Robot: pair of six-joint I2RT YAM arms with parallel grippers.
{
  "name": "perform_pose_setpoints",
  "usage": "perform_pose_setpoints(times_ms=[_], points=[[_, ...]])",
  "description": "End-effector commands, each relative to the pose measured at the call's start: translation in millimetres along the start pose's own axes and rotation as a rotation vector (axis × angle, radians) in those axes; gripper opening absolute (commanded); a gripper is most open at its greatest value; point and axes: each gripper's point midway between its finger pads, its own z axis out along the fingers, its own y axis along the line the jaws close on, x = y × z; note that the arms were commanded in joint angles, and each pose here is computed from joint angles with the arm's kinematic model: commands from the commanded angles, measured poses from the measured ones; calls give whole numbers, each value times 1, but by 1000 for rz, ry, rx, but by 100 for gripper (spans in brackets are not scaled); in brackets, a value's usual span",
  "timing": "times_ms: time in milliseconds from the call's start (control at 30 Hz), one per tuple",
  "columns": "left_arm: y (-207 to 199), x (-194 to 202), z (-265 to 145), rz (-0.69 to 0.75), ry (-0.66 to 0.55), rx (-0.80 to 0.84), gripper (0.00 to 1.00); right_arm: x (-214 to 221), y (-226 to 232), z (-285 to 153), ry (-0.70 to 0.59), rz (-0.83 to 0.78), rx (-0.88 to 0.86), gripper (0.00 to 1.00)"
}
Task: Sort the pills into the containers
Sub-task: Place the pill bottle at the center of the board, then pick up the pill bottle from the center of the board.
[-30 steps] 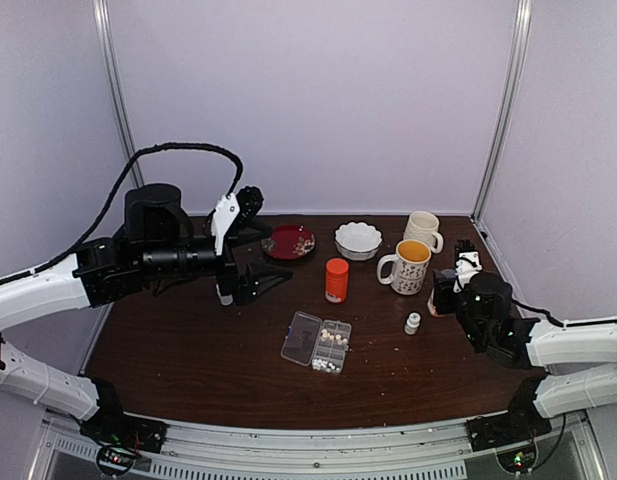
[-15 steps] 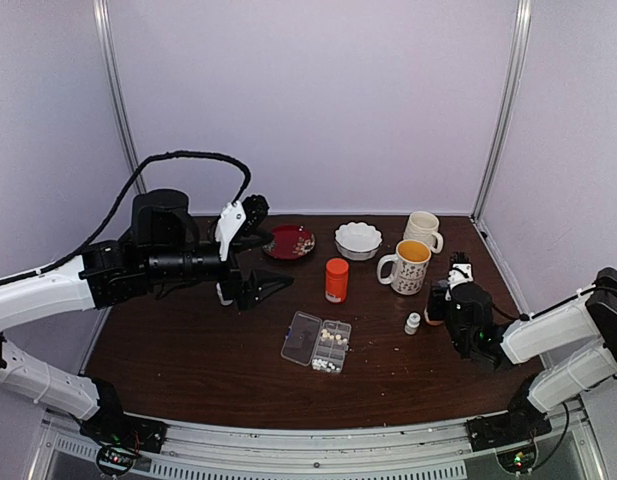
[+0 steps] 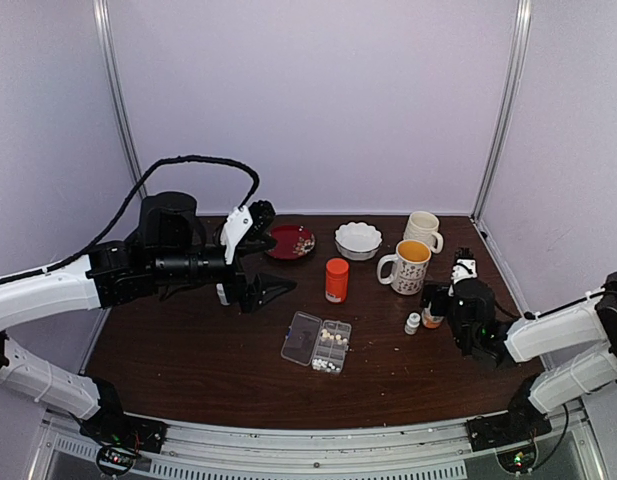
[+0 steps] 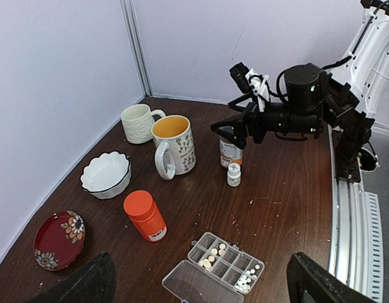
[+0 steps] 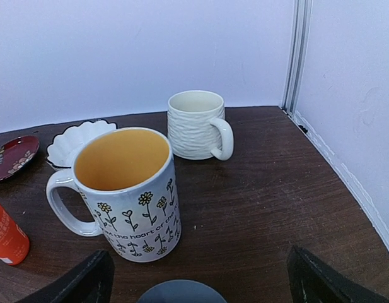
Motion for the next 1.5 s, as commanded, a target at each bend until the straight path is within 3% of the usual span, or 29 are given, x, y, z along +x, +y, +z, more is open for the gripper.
perform_pose_setpoints(times_ms=[0, 200, 267, 467, 767, 900, 1000, 1133, 1267, 1467], points=[[16, -15, -2, -24, -36, -75, 98, -30, 3, -3, 6, -6, 1, 100], [56, -9, -8, -286, -57, -281, 97, -64, 5, -13, 105, -5, 11, 100], [56, -7, -8, -300, -69, -268, 98, -75, 5, -18, 139, -20, 16, 100], [56, 0, 7, -301, 33, -222, 98, -87, 45, -37, 161, -25, -272, 100], [64, 3, 22, -284, 41, -246, 97, -82, 66, -45, 346, -23, -347, 99], [66, 7, 26, -283, 55, -253, 96, -68, 82, -61, 466, -18, -459, 88], [65, 8, 27, -288, 48, -248, 95, -49, 86, -68, 650, -54, -439, 71], [66, 7, 29, -299, 12, -250, 95, -15, 84, -65, 797, -141, -363, 58], [65, 4, 32, -299, 1, -240, 95, 9, 92, -57, 860, -159, -358, 50], [66, 4, 32, -293, 5, -243, 95, 31, 93, -37, 931, -252, -266, 48]])
